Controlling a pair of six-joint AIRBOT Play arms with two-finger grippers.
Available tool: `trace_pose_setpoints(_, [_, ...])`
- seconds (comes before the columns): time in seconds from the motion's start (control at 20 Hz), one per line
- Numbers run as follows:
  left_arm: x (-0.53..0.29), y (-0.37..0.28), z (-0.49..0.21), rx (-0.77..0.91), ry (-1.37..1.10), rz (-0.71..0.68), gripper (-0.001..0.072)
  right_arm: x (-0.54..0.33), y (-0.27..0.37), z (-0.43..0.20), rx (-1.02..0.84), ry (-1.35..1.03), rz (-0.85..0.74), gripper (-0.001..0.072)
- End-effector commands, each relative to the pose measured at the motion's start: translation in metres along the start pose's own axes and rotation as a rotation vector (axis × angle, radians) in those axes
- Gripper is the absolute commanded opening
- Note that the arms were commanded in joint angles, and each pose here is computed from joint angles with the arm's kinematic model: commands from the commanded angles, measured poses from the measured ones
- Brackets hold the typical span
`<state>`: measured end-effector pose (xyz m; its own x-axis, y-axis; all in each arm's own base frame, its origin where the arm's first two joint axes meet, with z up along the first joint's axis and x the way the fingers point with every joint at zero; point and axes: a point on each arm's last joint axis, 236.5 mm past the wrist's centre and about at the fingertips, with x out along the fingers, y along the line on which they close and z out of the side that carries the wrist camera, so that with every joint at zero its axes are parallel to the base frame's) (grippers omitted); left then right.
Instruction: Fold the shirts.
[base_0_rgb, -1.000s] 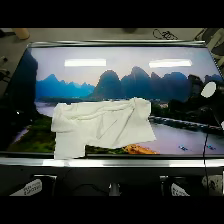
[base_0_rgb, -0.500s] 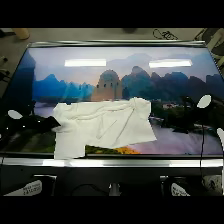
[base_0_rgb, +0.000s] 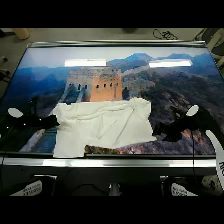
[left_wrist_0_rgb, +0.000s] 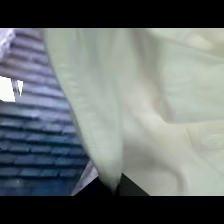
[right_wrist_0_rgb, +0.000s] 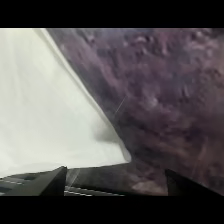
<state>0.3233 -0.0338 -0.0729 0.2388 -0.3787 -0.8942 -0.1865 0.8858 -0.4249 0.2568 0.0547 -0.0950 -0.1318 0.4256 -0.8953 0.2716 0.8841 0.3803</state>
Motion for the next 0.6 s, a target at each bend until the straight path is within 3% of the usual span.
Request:
trace_pose_setpoints(0.0, [-0.021,-0.013,0.002,0.039,-0.041,-0.016,0.0024,0.018,0.011,0.001,0.040,0.041,0.076,0.0658])
trace_pose_setpoints(0.1, [-0.030,-0.019,0.004,0.051,-0.067,-0.023,0.0024,0.023,0.016,0.007,0.057,0.034,0.107,0.0646])
trace_pose_setpoints(0.25, [-0.044,-0.027,0.011,0.047,-0.114,-0.032,0.0024,0.025,0.024,0.020,0.085,-0.008,0.148,0.0435])
trace_pose_setpoints(0.35, [-0.057,-0.035,0.017,0.068,-0.138,-0.038,0.0024,0.023,0.032,0.018,0.091,0.001,0.179,0.0021])
trace_pose_setpoints(0.45, [-0.078,-0.048,0.028,0.105,-0.168,-0.050,0.0023,0.007,0.045,0.019,0.010,-0.018,0.210,0.0018])
trace_pose_setpoints(0.55, [-0.132,-0.079,0.055,0.196,-0.295,-0.071,0.0022,-0.048,0.069,0.042,-0.098,-0.182,0.216,0.0017])
